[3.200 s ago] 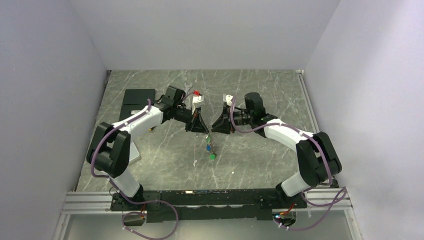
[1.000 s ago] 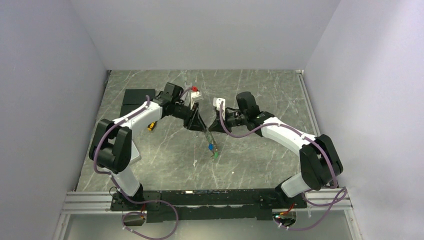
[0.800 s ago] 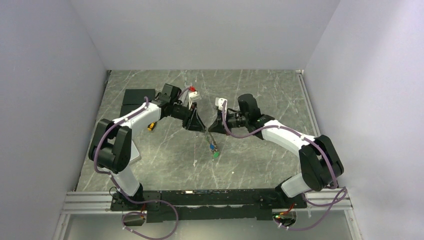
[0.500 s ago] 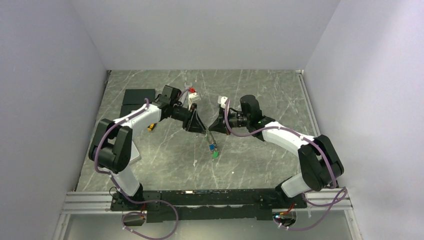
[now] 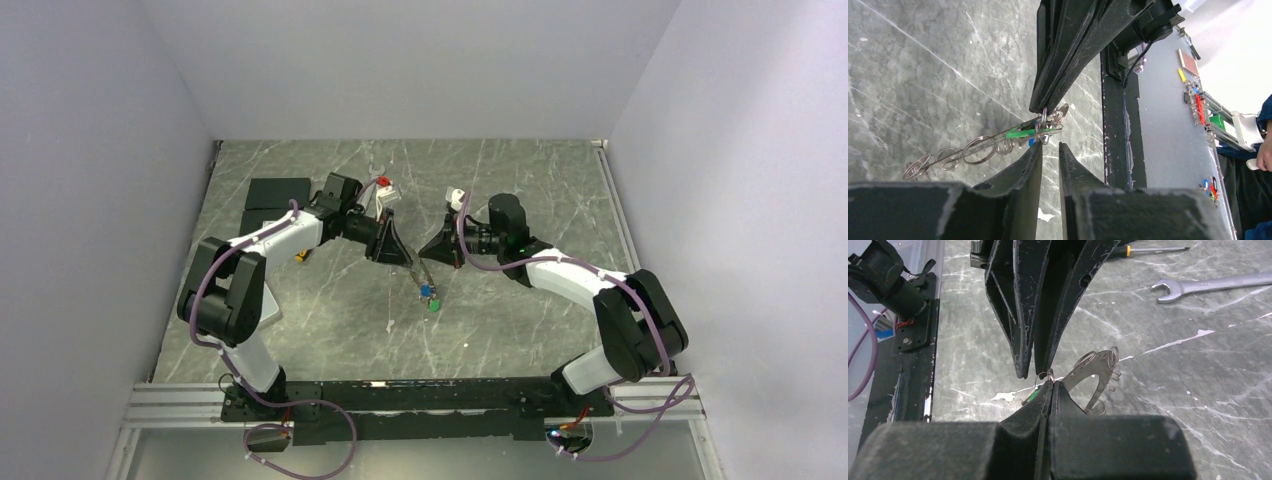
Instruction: Remove the keys from the keyring
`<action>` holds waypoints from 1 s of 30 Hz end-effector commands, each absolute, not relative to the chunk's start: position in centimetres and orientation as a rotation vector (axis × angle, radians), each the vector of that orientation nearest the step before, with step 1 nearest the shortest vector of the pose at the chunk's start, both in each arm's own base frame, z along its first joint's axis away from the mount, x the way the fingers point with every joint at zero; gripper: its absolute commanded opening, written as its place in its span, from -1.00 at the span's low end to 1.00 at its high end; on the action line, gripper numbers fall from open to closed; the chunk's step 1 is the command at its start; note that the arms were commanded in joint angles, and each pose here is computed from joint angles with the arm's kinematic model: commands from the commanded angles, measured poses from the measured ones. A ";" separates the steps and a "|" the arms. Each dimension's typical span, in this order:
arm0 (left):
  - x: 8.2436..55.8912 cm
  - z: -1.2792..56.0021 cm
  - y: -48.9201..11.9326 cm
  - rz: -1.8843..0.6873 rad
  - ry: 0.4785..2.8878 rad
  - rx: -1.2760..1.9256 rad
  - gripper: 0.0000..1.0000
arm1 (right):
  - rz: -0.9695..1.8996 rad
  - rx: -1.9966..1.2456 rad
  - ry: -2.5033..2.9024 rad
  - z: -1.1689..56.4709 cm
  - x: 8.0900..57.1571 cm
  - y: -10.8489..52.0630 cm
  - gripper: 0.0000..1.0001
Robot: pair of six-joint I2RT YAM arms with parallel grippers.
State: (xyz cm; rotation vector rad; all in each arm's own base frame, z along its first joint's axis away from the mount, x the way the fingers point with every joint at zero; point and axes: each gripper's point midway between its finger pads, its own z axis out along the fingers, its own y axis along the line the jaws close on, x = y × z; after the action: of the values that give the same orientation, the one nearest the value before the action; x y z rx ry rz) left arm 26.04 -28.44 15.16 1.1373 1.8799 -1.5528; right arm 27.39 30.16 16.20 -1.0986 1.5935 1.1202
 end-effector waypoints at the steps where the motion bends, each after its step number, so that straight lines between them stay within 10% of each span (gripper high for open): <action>1: 26.2 15.7 -28.9 -1.592 1.847 1.132 -0.59 | 1.146 -1.075 1.497 18.3 27.6 30.5 -1.00; 11: 26.5 15.0 -29.2 -1.626 1.882 1.084 -1.00 | 1.197 -1.024 1.510 18.2 27.2 30.5 -1.00; 30: 26.2 13.3 -30.0 -1.640 1.942 1.077 -1.00 | 1.228 -0.950 1.508 18.0 27.3 30.6 -1.00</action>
State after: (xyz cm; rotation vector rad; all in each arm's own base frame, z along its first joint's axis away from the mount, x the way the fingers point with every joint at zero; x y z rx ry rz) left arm 26.07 -29.65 13.48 1.0877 1.9289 -1.6319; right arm 26.79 30.21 15.88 -0.9551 1.6128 1.2309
